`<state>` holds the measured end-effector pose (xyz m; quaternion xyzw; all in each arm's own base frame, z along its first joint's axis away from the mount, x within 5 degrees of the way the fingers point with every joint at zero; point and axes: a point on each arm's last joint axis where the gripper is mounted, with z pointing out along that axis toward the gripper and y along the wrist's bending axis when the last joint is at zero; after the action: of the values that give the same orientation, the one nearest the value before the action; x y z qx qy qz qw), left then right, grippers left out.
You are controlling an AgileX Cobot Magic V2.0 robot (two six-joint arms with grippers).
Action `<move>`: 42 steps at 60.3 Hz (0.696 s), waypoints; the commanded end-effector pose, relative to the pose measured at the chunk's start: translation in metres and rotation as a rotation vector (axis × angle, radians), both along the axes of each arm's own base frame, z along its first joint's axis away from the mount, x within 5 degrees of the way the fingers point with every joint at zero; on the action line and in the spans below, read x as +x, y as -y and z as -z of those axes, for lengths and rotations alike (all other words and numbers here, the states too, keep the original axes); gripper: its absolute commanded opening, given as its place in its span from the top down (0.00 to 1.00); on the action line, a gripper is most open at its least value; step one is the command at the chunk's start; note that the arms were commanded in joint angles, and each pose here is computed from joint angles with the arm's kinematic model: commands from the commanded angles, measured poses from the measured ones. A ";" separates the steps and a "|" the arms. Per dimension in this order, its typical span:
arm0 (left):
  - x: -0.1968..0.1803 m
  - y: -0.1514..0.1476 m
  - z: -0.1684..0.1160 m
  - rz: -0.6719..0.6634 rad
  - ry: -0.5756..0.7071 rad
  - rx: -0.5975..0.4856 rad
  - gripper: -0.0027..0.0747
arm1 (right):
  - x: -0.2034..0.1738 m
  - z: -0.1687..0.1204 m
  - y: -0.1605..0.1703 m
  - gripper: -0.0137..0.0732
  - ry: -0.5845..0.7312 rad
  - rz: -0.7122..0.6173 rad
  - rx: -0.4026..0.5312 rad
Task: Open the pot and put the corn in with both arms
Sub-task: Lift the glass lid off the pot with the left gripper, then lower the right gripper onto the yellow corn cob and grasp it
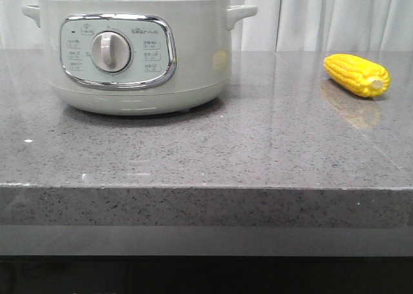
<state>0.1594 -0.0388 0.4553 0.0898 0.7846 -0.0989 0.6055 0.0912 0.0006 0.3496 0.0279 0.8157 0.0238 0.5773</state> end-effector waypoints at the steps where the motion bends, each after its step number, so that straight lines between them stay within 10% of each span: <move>1: -0.023 -0.005 -0.013 -0.012 0.168 -0.063 0.68 | 0.003 -0.013 0.001 0.10 0.086 0.004 -0.013; 42: -0.052 -0.011 0.016 -0.013 0.163 -0.064 0.68 | 0.092 -0.045 -0.017 0.10 -0.134 -0.116 -0.047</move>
<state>0.1097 -0.0294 0.4142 0.0895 0.7881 -0.1019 0.6005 0.1628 0.0119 0.3777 -0.0130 0.8622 0.0325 0.5053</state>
